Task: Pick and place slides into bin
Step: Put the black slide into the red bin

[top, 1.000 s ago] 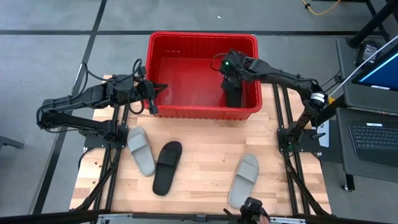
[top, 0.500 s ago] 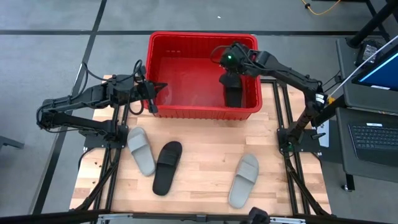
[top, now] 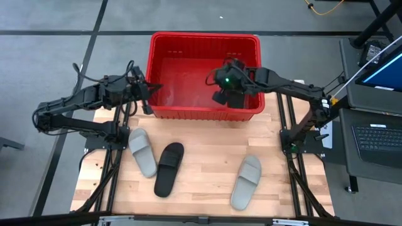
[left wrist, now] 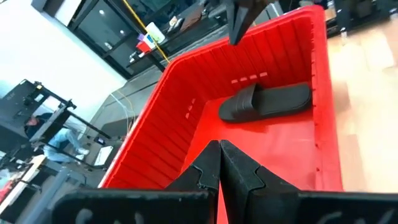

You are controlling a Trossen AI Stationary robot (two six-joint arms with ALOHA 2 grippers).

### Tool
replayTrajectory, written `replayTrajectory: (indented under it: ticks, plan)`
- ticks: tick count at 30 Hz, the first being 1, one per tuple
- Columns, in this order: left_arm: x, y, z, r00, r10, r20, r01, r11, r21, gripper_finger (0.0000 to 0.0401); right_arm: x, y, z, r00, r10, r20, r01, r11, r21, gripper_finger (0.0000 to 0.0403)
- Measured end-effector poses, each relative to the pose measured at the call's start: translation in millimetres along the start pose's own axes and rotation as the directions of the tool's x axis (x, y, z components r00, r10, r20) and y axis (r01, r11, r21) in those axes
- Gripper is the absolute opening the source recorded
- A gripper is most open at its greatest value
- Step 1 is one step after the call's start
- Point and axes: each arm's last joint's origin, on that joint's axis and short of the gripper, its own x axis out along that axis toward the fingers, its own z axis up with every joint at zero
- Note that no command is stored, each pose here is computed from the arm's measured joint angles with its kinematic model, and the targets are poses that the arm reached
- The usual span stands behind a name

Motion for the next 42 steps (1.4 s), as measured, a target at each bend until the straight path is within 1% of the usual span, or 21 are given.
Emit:
replayTrajectory:
  ticks: [3, 7, 9, 12, 17, 21, 23, 26, 29, 32, 35, 38, 40, 42]
  plan:
    - [-8, 0, -2, 0.999, -0.046, 0.022, 0.046, 0.999, -0.005, 0.0003, -16, 17, 5, 0.996, 0.048, 0.071, -0.046, 0.999, -0.022, 0.0002]
    - [-16, -2, -8, 0.988, -0.149, 0.036, 0.149, 0.989, 0.01, 0.0003, -30, 39, 11, 0.97, 0.19, 0.151, -0.184, 0.982, -0.052, 0.0002]
    - [-19, -5, -11, 0.975, -0.222, 0.031, 0.221, 0.975, 0.032, 0.0003, -36, 50, 13, 0.949, 0.256, 0.182, -0.247, 0.966, -0.076, 0.0001]
    - [-22, -8, -15, 0.95, -0.311, 0.031, 0.31, 0.95, 0.045, 0.0003, -44, 65, 13, 0.926, 0.319, 0.203, -0.303, 0.947, -0.103, 0.0001]
    - [-25, -15, -20, 0.897, -0.442, 0.014, 0.442, 0.897, -0.013, 0.0003, -57, 84, 9, 0.91, 0.366, 0.193, -0.352, 0.93, -0.106, 0.0001]
    - [-27, -20, -19, 0.89, -0.456, 0.005, 0.456, 0.888, -0.066, 0.0002, -62, 99, -4, 0.911, 0.391, 0.126, -0.381, 0.919, -0.101, 0.0001]
    - [-28, -24, -17, 0.887, -0.462, 0.005, 0.462, 0.885, -0.058, 0.0002, -62, 107, -13, 0.909, 0.402, 0.109, -0.391, 0.914, -0.111, 0.0001]
    - [-29, -32, -11, 0.885, -0.466, 0.01, 0.466, 0.884, -0.04, 0.0002, -60, 117, -27, 0.915, 0.38, 0.137, -0.367, 0.924, -0.109, 0.0]
    - [-27, -40, -2, 0.905, -0.425, 0.025, 0.425, 0.904, -0.047, 0.0002, -57, 124, -46, 0.902, 0.396, 0.169, -0.388, 0.918, -0.084, 0.0]
    - [-25, -52, 7, 0.893, -0.447, 0.056, 0.45, 0.891, -0.052, 0.0002, -63, 124, -67, 0.871, 0.424, 0.248, -0.422, 0.904, -0.064, 0.0]
    - [-24, -67, 14, 0.886, -0.458, 0.074, 0.464, 0.881, -0.093, 0.0002, -72, 121, -86, 0.83, 0.452, 0.326, -0.46, 0.886, -0.059, 0.0]
    - [-23, -86, 15, 0.883, -0.468, 0.029, 0.467, 0.873, -0.141, 0.0002, -81, 121, -100, 0.784, 0.478, 0.396, -0.504, 0.863, -0.045, 0.0002]
    - [-23, -103, 15, 0.86, -0.51, -0.004, 0.5, 0.845, -0.189, 0.0002, -86, 121, -108, 0.756, 0.493, 0.431, -0.528, 0.848, -0.044, 0.0002]
    - [-27, -120, 18, 0.833, -0.554, -0.022, 0.539, 0.818, -0.202, 0.0002, -88, 124, -116, 0.739, 0.508, 0.443, -0.543, 0.838, -0.054, 0.0002]
